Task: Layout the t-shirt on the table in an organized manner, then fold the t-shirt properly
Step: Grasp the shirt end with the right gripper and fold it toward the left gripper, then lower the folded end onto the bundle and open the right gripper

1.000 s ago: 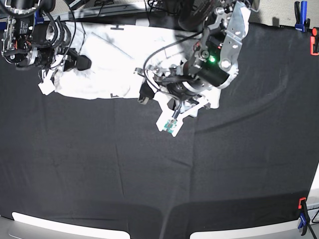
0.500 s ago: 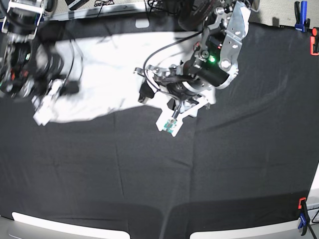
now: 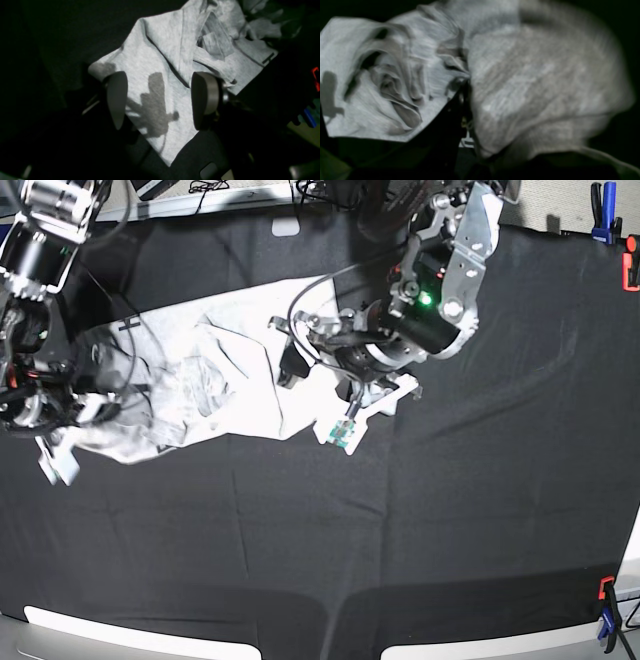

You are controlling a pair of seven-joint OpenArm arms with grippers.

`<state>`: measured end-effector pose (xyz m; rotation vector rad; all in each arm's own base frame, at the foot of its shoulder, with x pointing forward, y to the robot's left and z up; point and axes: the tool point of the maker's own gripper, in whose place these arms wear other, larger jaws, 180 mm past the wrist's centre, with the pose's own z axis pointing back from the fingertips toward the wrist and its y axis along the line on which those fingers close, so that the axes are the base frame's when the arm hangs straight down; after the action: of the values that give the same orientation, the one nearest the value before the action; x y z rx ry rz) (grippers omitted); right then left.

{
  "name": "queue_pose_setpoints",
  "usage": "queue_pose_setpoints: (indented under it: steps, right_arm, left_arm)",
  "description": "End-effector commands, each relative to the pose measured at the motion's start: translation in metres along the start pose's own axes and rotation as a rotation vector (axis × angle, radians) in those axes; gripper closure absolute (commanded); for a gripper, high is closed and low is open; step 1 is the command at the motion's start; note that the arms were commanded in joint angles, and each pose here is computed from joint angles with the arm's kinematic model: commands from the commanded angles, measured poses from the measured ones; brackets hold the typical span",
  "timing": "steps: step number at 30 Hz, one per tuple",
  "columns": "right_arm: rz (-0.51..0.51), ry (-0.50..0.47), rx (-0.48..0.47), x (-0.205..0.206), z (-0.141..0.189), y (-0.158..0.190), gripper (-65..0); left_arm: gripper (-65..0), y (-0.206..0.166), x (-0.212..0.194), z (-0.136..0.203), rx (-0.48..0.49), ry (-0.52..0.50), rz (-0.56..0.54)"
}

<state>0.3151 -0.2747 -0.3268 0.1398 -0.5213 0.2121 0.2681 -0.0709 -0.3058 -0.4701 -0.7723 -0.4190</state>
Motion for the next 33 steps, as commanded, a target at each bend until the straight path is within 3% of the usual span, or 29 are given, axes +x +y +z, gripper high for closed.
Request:
queue_pose_setpoints:
  steps: [1,4,12,19,29,33]
  right_arm:
    - [0.057,-0.057,-0.043,0.02,0.013,-0.001,0.0]
    - [0.118,-0.064,-0.063,0.023,0.01,0.02,0.0]
    - [0.112,-0.078,0.141,0.024,-0.029,0.11,0.0]
    - [0.108,-0.077,0.244,0.028,-0.044,0.165,0.0]
    - [0.226,-0.097,0.258,0.02,-0.032,0.207,0.0]
    - [0.227,-0.092,0.25,0.009,-0.029,0.212,0.0]
  left_arm:
    - [-37.2,-0.004,0.014,0.003,-0.013,-0.045,-0.008]
    - [-37.2,-0.004,0.013,0.003,-0.013,-0.041,-0.009]
    - [-37.2,-0.004,0.013,0.003,-0.009,-0.038,-0.014]
    - [-37.2,0.04,-0.005,0.008,0.233,0.077,-0.135]
    - [-37.2,0.042,-0.006,0.009,0.239,0.085,-0.136]
    - [-37.2,0.042,-0.006,0.009,0.239,0.084,-0.136]
